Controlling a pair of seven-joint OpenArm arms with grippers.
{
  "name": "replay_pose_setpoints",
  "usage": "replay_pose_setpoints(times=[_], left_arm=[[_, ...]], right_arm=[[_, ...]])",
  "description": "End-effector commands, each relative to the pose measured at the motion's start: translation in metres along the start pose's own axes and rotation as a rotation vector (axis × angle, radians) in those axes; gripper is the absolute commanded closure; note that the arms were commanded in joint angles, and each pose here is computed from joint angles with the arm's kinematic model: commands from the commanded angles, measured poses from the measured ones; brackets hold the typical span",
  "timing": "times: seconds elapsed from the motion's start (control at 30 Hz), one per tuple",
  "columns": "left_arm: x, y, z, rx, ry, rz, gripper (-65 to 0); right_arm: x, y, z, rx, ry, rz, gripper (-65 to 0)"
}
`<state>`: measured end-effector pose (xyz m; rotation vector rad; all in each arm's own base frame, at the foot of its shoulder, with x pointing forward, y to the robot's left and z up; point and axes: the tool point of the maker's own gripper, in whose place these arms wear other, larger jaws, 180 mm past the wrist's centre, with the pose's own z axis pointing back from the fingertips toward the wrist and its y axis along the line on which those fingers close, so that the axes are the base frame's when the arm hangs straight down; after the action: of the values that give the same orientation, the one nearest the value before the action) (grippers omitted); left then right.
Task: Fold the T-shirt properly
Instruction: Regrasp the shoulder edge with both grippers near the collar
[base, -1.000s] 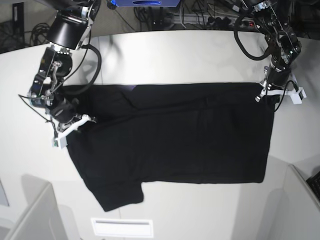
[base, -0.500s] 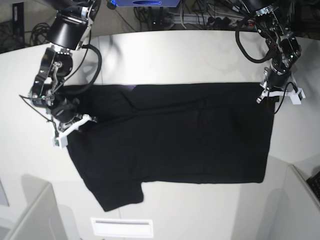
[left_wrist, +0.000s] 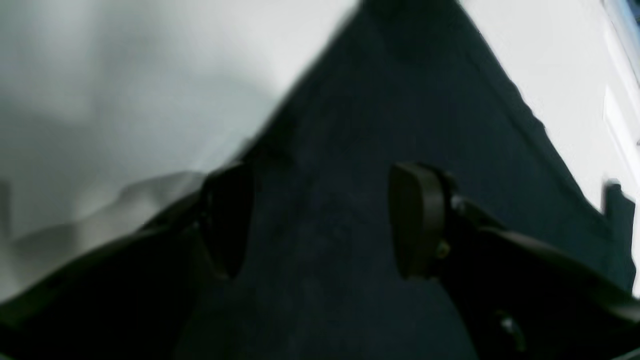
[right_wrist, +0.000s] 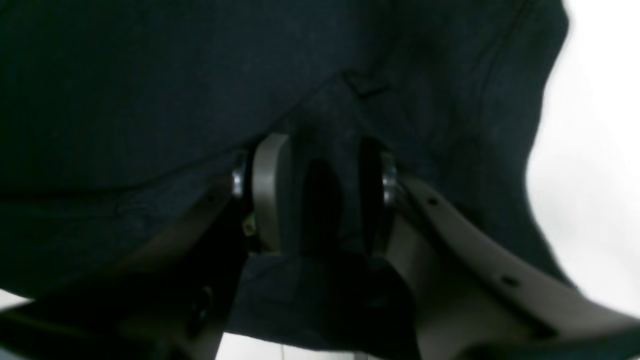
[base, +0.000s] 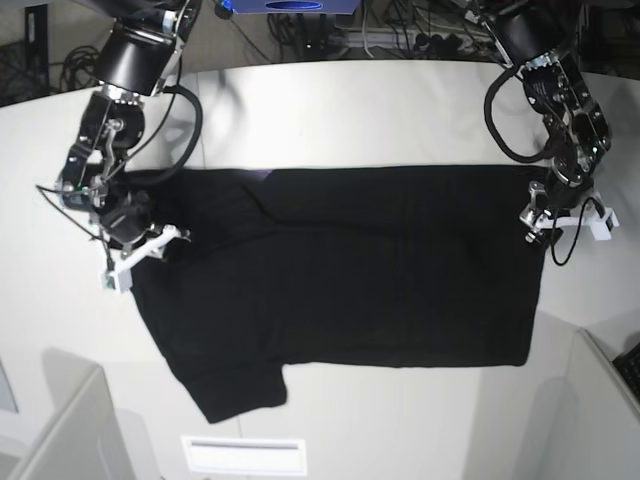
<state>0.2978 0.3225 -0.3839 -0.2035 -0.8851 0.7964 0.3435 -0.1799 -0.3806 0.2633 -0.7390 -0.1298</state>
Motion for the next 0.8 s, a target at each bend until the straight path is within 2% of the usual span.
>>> replay_pose_setpoints(times=[0.0,0.1,0.17,0.27,0.33,0.5,0.63,0.77], left_arm=[[0.022,-0.003,0.002,-0.014,-0.045,-0.022,-41.3],[0.038,0.003,0.006,-0.005,-0.076,-0.039,-41.8],[0.058,0.008,0.019,-0.002,-0.140,-0.025,-41.8],[0.075,0.027,0.053,-0.028,-0.218,-0.031,-41.8],[0.069,0.049,0.071,-0.030,-0.219,-0.009,-41.8],[0.035,0.085,0.092,0.013,-0.143,0.024,-41.8],[0.012,0.103,0.086,0.017,-0.079,0.024,-41.8],[-0.001,0.108,0.075,-0.003,-0.045,0.044,-41.6]], right_arm=[[0.023,0.002,0.010,0.001,-0.079,0.024,-22.7],[0.029,0.002,0.025,-0.020,-0.120,0.048,-22.7],[0.032,-0.004,0.036,-0.057,-0.149,0.022,-22.5],[0.028,-0.034,0.062,-0.169,-0.228,-0.221,-22.8],[0.020,-0.043,0.079,-0.203,-0.260,-0.300,-23.7],[-0.015,-0.043,0.084,-0.174,-0.219,-0.382,-30.0],[-0.037,-0.034,0.086,-0.101,-0.195,-0.454,-30.0],[-0.054,-0.050,0.092,-0.065,-0.212,-0.603,-29.6]])
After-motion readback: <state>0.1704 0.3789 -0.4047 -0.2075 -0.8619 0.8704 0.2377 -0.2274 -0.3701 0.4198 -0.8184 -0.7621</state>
